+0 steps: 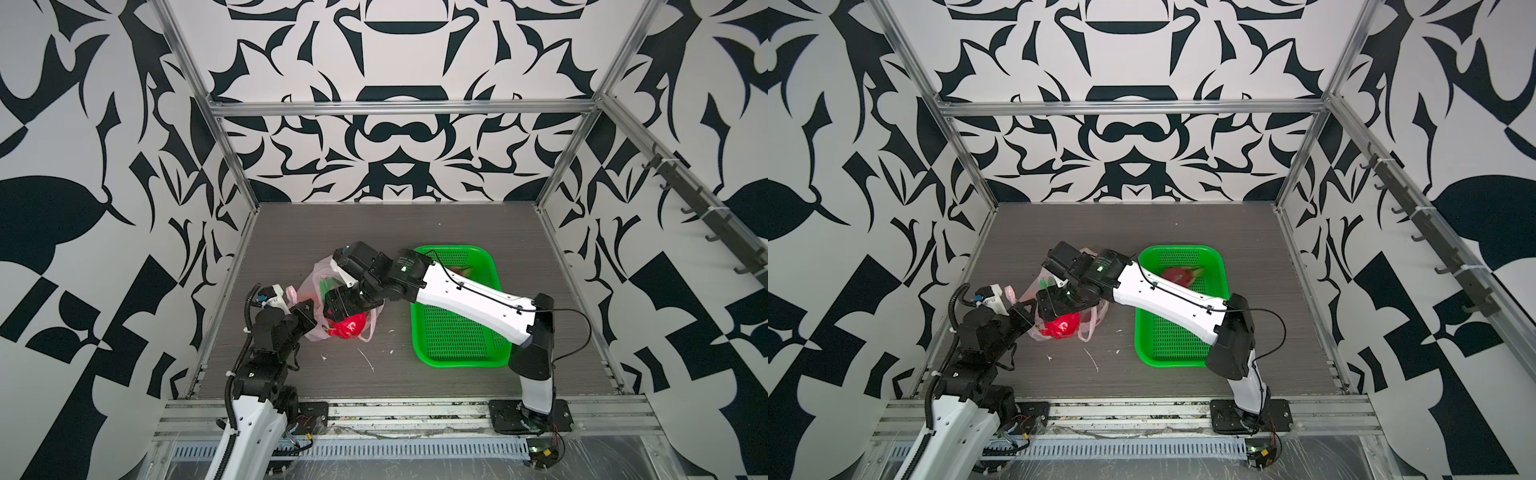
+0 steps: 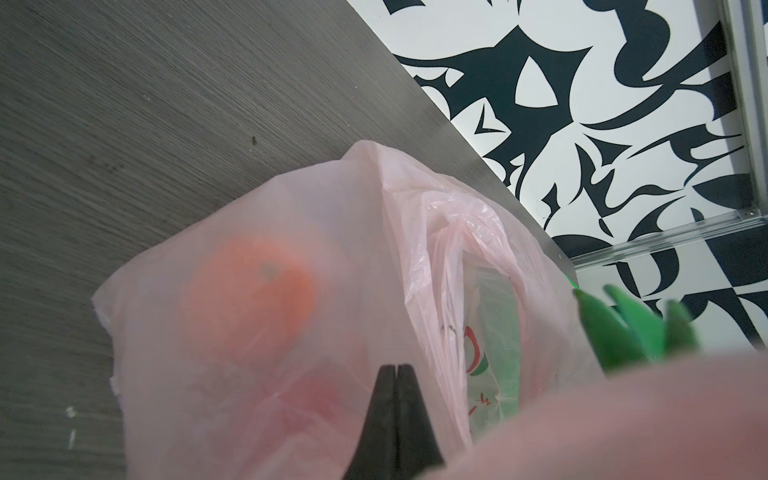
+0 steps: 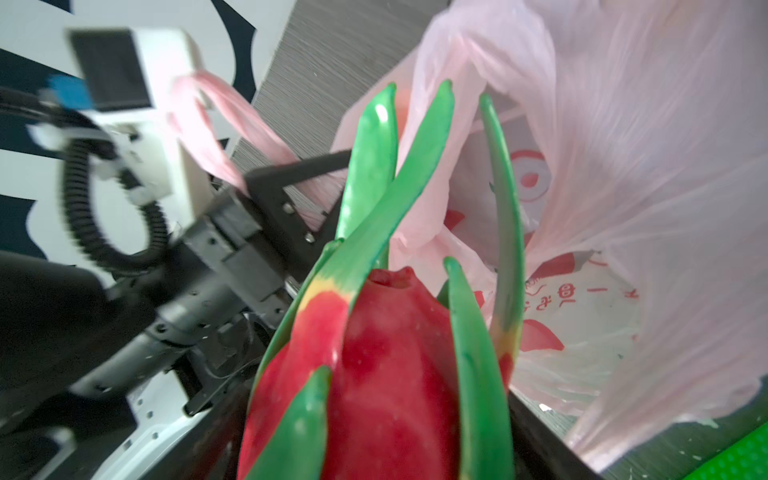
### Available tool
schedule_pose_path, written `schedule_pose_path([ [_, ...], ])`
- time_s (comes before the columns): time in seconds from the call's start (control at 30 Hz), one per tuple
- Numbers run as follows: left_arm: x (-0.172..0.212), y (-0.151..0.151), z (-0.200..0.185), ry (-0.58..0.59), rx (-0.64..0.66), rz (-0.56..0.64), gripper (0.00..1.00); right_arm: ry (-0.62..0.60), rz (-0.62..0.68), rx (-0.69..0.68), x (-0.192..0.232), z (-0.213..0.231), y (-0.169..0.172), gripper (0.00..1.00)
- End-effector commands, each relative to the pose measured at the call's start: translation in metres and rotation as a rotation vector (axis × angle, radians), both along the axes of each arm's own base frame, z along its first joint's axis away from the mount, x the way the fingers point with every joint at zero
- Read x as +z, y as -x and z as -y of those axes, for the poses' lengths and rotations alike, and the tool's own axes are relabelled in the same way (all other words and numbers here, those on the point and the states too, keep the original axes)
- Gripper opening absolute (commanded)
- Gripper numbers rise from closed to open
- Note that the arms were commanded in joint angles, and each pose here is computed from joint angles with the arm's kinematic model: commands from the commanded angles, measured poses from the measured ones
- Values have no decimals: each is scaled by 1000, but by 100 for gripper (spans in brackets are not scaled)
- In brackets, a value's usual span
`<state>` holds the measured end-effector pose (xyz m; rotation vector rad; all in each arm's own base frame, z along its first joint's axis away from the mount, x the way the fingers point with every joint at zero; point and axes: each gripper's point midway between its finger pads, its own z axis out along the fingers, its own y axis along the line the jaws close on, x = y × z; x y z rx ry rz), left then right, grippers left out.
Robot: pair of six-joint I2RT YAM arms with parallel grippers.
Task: Untie the knot of the plastic bag and take out the fruit
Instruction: 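Carry the dragon fruit over the green basket with the right gripper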
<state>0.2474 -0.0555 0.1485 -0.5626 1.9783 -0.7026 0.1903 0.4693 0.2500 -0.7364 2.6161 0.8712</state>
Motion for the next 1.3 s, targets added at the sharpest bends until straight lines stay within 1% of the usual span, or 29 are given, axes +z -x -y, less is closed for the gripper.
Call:
schedule_pose_path([
  [0.0,16,-3,1,14,3,43,0,-136,115,22,70,5,-1,6],
  [0.27,20,0,2,9,-10,46,0,-155,186,4,93,14,-17,6],
  [0.43,19,0,3,8,-17,42,0,-143,233,-40,103,30,-33,6],
  [0.63,20,-1,4,4,-22,41,0,-112,280,-120,107,64,-55,6],
  [0.83,21,-2,5,0,-29,37,0,-81,310,-229,104,112,-77,6],
  [1.03,21,-3,5,-1,-33,38,0,6,346,-355,84,173,-93,6],
  [1.17,22,-3,6,-3,-36,37,0,79,352,-414,63,208,-93,6],
  [1.27,21,-2,6,-3,-39,35,0,130,345,-434,43,223,-90,6],
])
